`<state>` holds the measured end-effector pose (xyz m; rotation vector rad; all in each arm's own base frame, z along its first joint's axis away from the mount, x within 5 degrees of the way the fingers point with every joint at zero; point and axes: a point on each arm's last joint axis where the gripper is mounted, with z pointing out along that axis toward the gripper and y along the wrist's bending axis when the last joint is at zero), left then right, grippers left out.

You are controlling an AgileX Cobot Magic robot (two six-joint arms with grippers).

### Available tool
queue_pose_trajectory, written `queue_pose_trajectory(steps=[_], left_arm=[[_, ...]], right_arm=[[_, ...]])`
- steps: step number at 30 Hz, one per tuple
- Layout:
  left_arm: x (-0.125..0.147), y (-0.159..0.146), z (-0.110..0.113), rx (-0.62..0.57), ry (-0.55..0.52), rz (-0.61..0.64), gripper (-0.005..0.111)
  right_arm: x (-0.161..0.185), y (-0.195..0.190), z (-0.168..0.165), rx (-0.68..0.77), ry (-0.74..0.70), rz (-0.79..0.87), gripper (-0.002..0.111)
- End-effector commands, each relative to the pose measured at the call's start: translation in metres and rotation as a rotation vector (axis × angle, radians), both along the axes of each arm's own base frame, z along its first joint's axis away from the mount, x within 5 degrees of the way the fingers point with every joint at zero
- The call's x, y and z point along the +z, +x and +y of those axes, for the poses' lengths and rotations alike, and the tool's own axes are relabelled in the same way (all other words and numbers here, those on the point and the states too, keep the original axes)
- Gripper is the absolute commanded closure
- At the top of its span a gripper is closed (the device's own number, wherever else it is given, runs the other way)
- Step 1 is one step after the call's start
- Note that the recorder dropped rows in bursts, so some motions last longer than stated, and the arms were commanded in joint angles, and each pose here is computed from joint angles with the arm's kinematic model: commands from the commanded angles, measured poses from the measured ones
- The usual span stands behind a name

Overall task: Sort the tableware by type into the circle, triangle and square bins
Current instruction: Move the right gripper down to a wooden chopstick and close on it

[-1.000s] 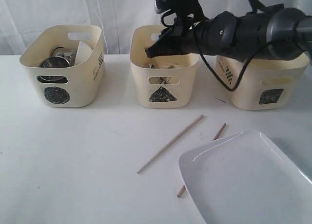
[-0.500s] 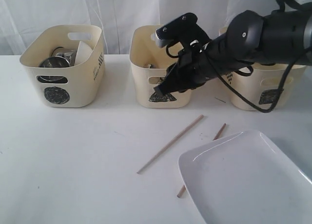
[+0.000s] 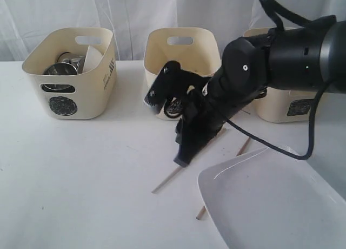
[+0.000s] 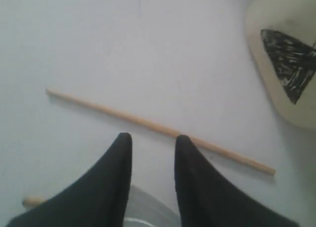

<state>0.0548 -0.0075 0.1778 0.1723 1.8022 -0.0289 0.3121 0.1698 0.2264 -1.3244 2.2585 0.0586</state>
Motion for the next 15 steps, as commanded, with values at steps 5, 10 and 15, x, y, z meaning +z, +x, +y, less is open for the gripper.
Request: queue_pose_trajectory(steps=[5, 10, 15], left_arm=[[0.0, 0.0, 0.0, 0.004, -0.014, -0.007, 0.054], [0.0, 0.0, 0.0, 0.004, -0.014, -0.007, 0.054], [0.0, 0.0, 0.0, 0.004, -0.014, -0.007, 0.054]], right_arm=[[-0.007, -0.016, -0.004, 0.466, -0.317, 0.012, 0.079], [-0.004, -0.014, 0.0, 0.469, -0.308, -0.016, 0.079], [0.004, -0.008, 0.008, 0.471, -0.287, -0.09, 0.079]])
